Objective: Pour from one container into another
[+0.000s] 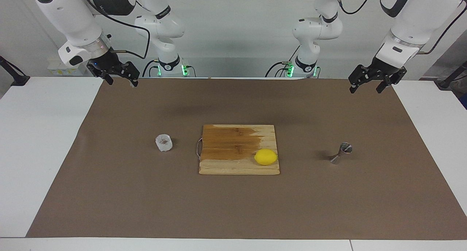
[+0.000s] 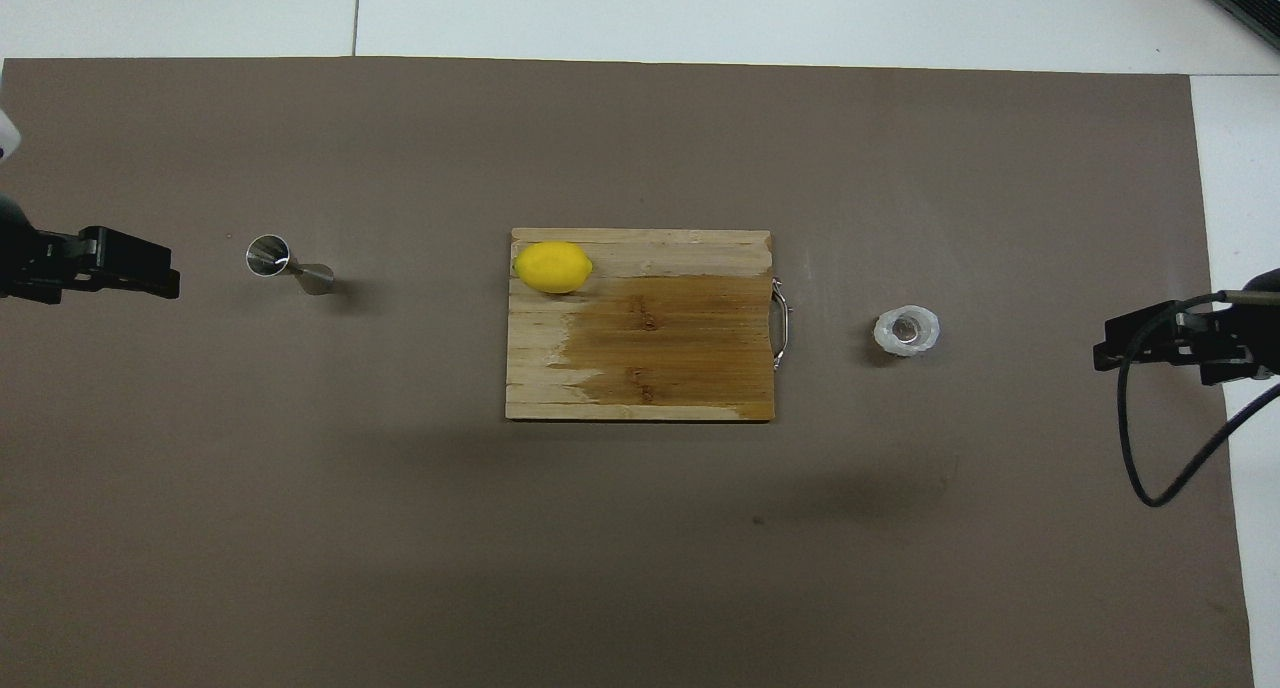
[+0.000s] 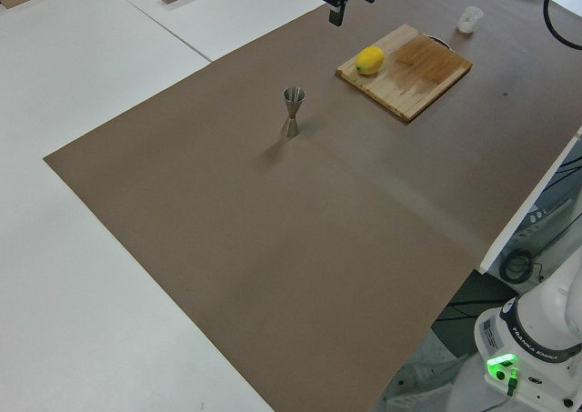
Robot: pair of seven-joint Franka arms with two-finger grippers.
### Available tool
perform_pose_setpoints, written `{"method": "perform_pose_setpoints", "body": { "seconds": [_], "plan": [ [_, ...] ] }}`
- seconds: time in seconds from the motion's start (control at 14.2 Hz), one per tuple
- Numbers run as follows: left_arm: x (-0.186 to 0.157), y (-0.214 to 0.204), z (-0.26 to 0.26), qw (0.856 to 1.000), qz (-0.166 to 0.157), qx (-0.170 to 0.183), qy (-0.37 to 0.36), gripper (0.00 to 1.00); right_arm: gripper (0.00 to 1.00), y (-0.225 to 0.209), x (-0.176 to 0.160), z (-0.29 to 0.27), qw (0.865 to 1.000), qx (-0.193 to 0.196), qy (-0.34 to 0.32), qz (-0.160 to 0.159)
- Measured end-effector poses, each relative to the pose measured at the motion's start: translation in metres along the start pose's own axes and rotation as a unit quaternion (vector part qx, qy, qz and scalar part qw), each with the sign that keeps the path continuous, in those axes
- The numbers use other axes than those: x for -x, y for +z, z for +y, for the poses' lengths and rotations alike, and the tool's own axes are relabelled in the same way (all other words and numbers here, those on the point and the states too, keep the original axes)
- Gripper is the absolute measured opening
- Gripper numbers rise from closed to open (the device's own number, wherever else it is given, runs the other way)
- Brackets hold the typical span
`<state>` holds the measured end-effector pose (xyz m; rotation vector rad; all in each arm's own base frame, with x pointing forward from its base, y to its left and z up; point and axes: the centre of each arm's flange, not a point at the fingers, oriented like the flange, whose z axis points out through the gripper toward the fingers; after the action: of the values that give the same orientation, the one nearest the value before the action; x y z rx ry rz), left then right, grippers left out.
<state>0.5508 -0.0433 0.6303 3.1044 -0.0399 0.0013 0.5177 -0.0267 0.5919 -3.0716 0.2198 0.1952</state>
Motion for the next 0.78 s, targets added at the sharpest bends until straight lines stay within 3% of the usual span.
{"method": "perform_pose_setpoints", "body": {
  "seconds": [0.42,0.63,0.78],
  "plan": [
    [0.002,0.002,0.004,1.000,-0.004,0.000,-0.004,1.00,1.00,0.000,0.000,0.000,1.000,0.000,0.000,0.000],
    [0.002,0.006,0.000,0.998,-0.010,0.001,-0.068,1.00,1.00,0.000,0.000,0.000,1.000,0.000,0.000,0.000],
    [0.002,0.011,-0.011,0.988,-0.025,0.023,-0.151,1.00,1.00,0.000,0.000,0.000,1.000,0.000,0.000,0.000]
  ]
}}
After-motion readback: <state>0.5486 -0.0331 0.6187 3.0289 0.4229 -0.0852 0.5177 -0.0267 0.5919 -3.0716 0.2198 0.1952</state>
